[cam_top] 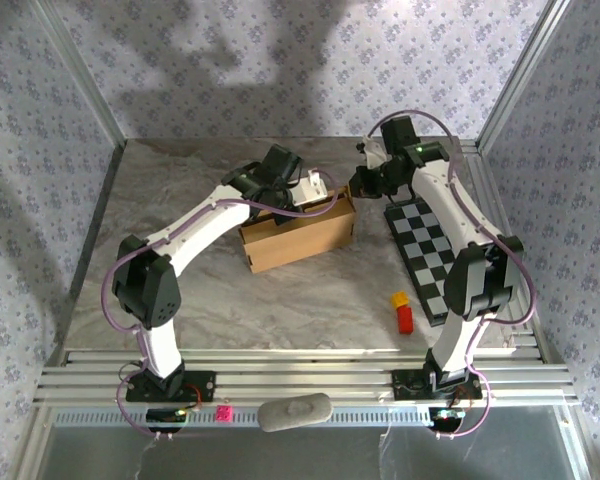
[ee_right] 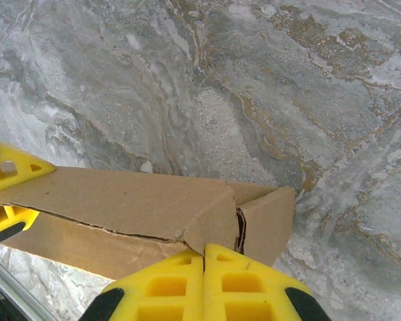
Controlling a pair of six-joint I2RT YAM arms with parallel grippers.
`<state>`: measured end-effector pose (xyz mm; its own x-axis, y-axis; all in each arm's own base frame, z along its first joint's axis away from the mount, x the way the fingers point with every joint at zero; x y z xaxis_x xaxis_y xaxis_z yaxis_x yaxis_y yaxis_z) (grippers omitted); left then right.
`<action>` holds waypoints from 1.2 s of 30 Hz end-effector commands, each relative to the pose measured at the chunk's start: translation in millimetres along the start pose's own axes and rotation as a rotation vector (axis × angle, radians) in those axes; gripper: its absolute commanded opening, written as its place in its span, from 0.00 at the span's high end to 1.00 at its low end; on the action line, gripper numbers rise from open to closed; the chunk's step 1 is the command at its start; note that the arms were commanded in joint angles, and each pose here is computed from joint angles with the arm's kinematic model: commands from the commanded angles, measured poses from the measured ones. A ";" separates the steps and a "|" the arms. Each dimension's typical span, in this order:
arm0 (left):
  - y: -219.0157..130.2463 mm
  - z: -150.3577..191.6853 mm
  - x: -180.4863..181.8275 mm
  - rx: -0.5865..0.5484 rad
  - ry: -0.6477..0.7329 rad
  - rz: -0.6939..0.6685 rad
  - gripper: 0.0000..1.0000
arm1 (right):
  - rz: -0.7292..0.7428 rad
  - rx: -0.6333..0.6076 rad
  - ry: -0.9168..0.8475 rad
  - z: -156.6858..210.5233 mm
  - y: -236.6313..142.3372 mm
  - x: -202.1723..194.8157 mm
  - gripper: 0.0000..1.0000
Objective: Fold the paper box
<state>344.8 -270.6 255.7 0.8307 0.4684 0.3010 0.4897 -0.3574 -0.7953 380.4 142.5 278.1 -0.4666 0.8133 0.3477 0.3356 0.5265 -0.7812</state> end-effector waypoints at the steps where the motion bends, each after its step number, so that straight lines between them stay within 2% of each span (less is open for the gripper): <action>1: 7.1 -4.0 4.8 -0.018 -0.021 -0.054 1.00 | 0.005 -0.013 0.008 5.3 -3.5 3.0 1.00; 11: 20.3 -1.2 14.8 0.018 -0.035 -0.164 0.98 | 0.023 -0.070 -0.031 16.8 6.1 -2.2 1.00; 17: 12.7 -6.8 16.9 -0.005 -0.061 -0.165 0.77 | 0.051 -0.076 -0.053 20.1 7.9 -6.3 1.00; 21: 3.4 -8.8 17.2 -0.017 -0.090 -0.164 0.58 | 0.060 -0.072 -0.063 20.0 7.8 -6.9 1.00; 27: -12.9 -12.8 15.7 -0.043 -0.184 -0.122 0.40 | 0.065 -0.059 -0.074 21.4 11.2 -5.0 1.00; 31: -26.6 -16.3 11.7 -0.058 -0.278 -0.024 0.36 | 0.076 -0.050 -0.074 21.6 12.4 -4.3 1.00; 36: -34.4 -11.9 4.7 -0.058 -0.327 0.047 0.34 | 0.090 -0.044 -0.084 20.2 13.6 -1.0 1.00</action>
<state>348.7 -271.2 266.8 0.7254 0.6688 0.1628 0.5071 -0.3593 -0.7834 375.6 143.3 260.6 -0.5043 0.8262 0.2511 0.4424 0.4969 -0.7466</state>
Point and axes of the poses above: each hand's point on the last joint's axis, 136 mm out from that joint toward the fingers, its own y axis out along the fingers, its own x axis along the line the jaws close on, z = x × y, the point moved 8 cm from there along -y, back along the fingers, and after that the axes turned 8 degrees about -y, right-handed, at the moved point
